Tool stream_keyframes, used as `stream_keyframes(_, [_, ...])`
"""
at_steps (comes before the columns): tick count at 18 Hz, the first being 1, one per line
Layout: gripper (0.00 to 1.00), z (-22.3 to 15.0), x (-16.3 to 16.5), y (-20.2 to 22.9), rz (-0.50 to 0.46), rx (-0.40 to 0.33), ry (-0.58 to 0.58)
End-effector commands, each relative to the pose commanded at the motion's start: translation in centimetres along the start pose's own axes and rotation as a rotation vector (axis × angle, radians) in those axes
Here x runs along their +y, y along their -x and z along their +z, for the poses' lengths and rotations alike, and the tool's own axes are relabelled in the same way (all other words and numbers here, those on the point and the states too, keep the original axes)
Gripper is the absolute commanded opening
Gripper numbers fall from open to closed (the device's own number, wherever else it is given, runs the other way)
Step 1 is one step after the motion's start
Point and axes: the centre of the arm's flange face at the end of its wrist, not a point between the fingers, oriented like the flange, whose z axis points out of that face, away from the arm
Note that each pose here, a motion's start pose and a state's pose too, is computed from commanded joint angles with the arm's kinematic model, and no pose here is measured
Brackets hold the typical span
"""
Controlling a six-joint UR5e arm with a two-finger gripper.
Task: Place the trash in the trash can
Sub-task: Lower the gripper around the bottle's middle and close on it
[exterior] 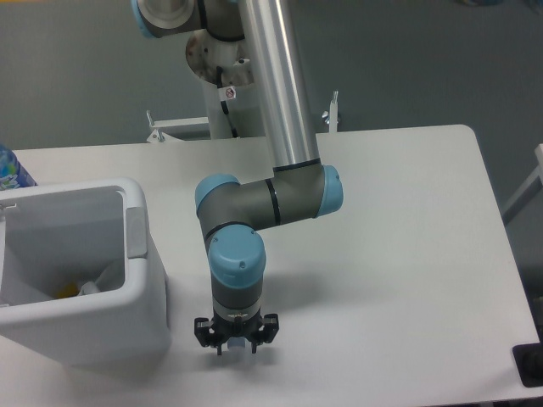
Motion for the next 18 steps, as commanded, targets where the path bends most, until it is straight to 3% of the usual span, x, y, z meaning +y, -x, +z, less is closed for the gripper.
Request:
stream_keyframes(6, [0.44, -0.4, 0.3, 0.0, -0.001, -0.001, -0.002])
stream_keyframes(18, [0.38, -1.4, 0.4, -0.1, 0.001, -0.003, -0.014])
